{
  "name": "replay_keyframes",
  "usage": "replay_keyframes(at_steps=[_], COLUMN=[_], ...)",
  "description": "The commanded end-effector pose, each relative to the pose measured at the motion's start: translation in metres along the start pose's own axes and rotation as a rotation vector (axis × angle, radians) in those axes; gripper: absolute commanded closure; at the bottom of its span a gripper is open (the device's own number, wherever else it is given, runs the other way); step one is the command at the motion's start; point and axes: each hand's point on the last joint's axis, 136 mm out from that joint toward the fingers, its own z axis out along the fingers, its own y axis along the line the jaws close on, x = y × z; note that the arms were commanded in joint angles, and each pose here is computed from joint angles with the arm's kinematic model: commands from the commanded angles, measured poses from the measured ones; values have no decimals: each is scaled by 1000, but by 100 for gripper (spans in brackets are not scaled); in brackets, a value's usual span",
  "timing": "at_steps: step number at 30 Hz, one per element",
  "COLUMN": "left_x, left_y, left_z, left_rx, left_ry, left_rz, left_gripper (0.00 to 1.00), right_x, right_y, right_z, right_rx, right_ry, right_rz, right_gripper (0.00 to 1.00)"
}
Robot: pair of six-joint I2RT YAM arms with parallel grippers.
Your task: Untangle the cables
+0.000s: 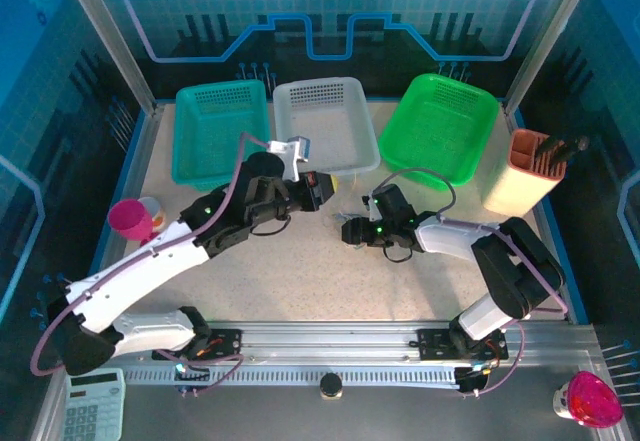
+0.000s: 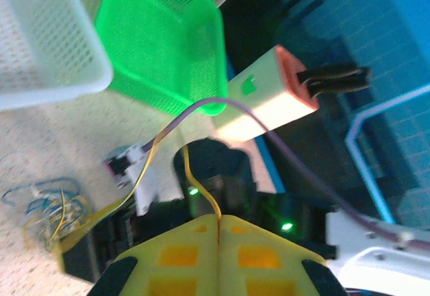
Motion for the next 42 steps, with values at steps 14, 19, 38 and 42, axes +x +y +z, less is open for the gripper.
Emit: replay_keyframes(at_steps=[14, 19, 38, 42], left_x=[-104, -134, -178, -169], left_y=[19, 74, 277, 299], left_z=[-67, -88, -93, -86], left_rx=[-145, -304, -762, -789], left_ry=[-290, -393, -402, -357], left_rz=[62, 44, -78, -106], left_gripper=[100, 100, 100, 100], right_x=[1, -9, -28, -29], right_y=[9, 22, 38, 36], right_z=[-7, -21, -67, -74], right_rx=[-2, -19, -8, -1], right_ry=[-4, -36, -128, -141], right_rz=[-23, -65, -146, -155], right_gripper=[27, 21, 17, 17])
